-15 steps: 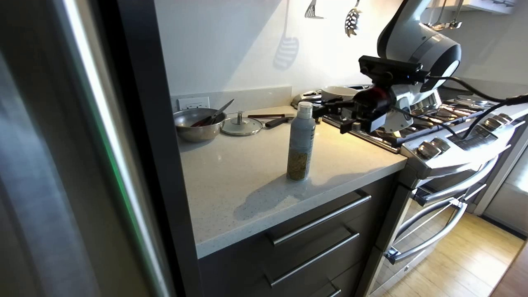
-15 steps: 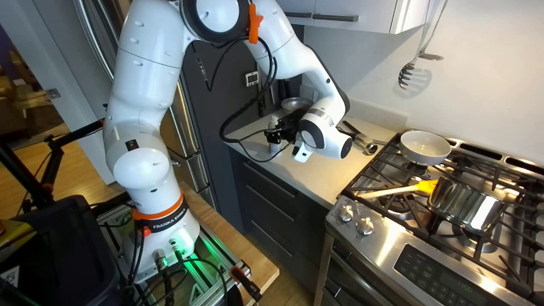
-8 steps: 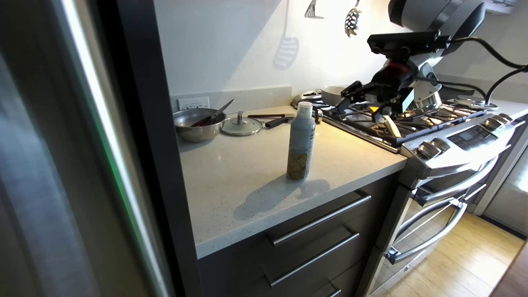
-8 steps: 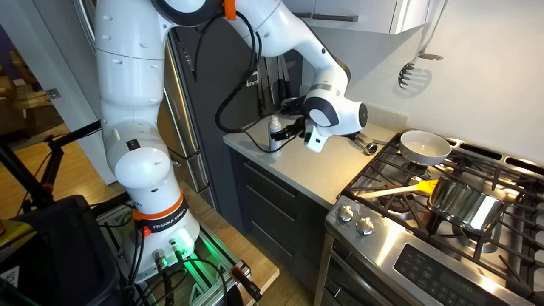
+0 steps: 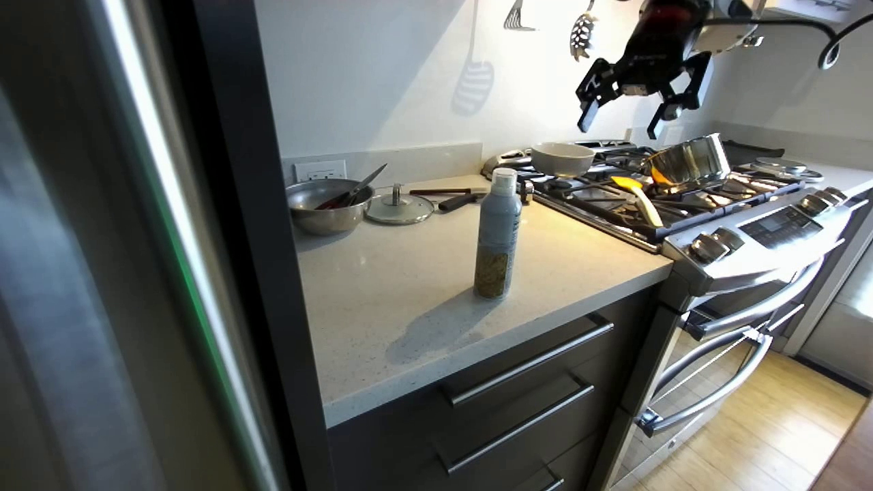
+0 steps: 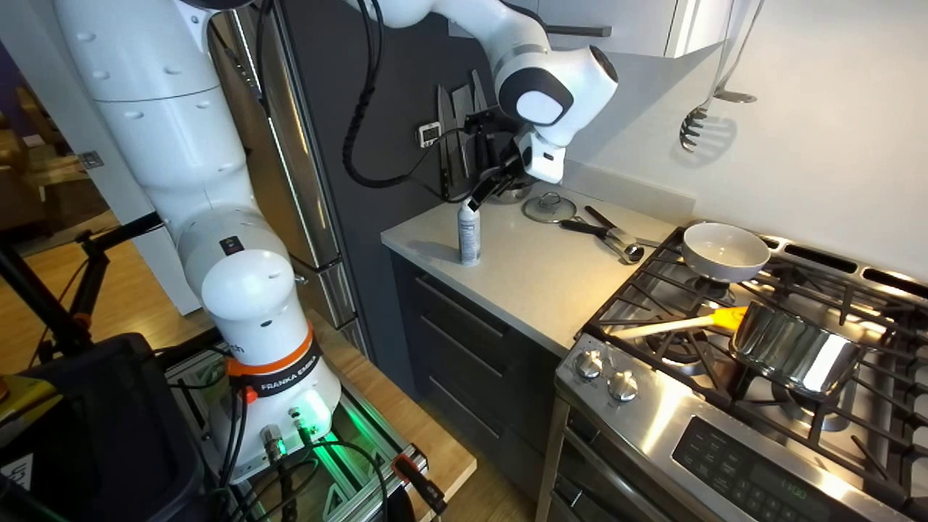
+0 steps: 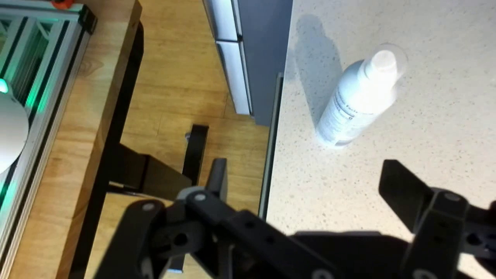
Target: Put the spray bottle upright
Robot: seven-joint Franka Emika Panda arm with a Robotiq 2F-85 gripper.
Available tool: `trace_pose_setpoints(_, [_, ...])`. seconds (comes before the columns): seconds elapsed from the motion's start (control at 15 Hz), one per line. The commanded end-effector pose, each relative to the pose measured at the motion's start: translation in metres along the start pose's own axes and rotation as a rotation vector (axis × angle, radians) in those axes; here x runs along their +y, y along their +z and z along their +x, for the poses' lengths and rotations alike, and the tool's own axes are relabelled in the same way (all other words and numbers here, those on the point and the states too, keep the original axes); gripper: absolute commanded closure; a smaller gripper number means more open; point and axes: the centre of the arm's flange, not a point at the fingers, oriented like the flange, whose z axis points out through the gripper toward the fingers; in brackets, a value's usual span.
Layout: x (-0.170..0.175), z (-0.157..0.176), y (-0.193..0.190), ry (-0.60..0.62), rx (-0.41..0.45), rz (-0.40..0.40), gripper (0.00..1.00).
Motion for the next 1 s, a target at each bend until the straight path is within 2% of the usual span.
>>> trace_pose_setpoints(0.0, [0.016, -0.041, -0.013, -0.043, 0.199, -0.027, 0.00])
trace_pose_setpoints(0.33, [0.015, -0.080, -0.031, -0.166, 0.467, -0.028, 0.00])
trace_pose_setpoints(0.67, [0.006, -0.109, -0.037, -0.327, 0.708, 0.055, 0.00])
trace_pose_setpoints(0.93, [0.001, -0.120, -0.037, -0.402, 0.828, 0.107, 0.00])
